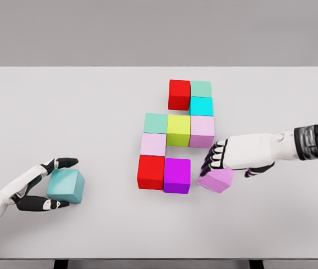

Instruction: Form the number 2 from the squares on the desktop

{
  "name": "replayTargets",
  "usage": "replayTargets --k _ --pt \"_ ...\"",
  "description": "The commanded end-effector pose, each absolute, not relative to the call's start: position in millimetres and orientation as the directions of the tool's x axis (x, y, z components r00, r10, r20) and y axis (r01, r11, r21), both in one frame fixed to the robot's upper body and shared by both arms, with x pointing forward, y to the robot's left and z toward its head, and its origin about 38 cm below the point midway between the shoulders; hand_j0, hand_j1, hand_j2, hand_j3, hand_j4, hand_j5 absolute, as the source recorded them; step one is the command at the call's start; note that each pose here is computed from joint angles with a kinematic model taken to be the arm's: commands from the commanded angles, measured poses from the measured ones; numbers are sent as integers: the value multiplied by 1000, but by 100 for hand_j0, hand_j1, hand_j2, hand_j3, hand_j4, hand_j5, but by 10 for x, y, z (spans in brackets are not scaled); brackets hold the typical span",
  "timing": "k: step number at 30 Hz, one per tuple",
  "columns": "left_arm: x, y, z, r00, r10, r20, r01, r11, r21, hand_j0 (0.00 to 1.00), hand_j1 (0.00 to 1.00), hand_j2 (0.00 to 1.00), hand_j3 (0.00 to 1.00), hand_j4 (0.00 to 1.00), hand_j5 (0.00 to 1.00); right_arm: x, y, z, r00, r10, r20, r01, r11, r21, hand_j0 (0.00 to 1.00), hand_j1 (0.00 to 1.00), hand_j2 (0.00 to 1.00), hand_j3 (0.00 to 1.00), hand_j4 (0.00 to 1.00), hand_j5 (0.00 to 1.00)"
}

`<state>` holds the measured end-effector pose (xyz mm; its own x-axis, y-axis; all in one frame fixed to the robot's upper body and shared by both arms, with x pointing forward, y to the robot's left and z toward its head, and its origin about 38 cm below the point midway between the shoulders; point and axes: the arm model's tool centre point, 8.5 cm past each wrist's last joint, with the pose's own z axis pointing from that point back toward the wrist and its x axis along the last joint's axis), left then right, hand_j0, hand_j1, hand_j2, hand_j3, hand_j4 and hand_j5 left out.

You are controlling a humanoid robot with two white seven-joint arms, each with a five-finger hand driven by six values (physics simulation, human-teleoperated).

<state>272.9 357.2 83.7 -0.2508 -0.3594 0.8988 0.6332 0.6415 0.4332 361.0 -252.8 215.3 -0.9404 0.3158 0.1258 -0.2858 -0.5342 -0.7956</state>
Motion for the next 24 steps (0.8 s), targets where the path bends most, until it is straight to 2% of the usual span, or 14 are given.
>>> replayTargets --k 1,4,6,7,9,12,14,24 --pt "2722 3564 816 -248 -359 900 635 641 431 82 82 82 82 82 82 3625 -2548 2191 -938 324 121 -286 -527 -800 100 100 100 100 100 100" --pt "2707 3564 803 -244 -361 900 638 640 429 66 66 66 66 66 66 3690 -2637 2374 -934 350 78 -260 -510 -820 100 100 100 100 100 100" --pt "2707 3564 803 -244 -361 900 638 640 429 60 60 60 60 60 60 3692 -2637 2379 -933 350 78 -260 -508 -821 100 100 100 100 100 100" --pt "2702 3564 798 -243 -361 901 638 640 428 53 53 53 53 53 53 3705 -2698 2429 -929 365 66 -258 -506 -823 100 100 100 100 100 100" --pt "2703 3565 799 -242 -360 901 638 641 427 45 45 45 45 45 45 3705 -2923 2594 -908 416 54 -273 -490 -828 100 100 100 100 100 100" --pt "2705 3567 821 -245 -358 901 638 640 428 42 42 42 42 42 42 3659 -3283 2700 -870 492 38 -318 -500 -806 100 100 100 100 100 100" --pt "2713 3566 843 -250 -356 900 637 640 430 42 42 42 42 42 42 3579 -3443 2670 -844 529 94 -383 -470 -796 100 100 100 100 100 100" --pt "2934 3488 1135 -339 -334 880 610 634 476 43 43 43 43 43 43 3491 -3236 2295 -862 478 171 -425 -496 -757 100 100 100 100 100 100"
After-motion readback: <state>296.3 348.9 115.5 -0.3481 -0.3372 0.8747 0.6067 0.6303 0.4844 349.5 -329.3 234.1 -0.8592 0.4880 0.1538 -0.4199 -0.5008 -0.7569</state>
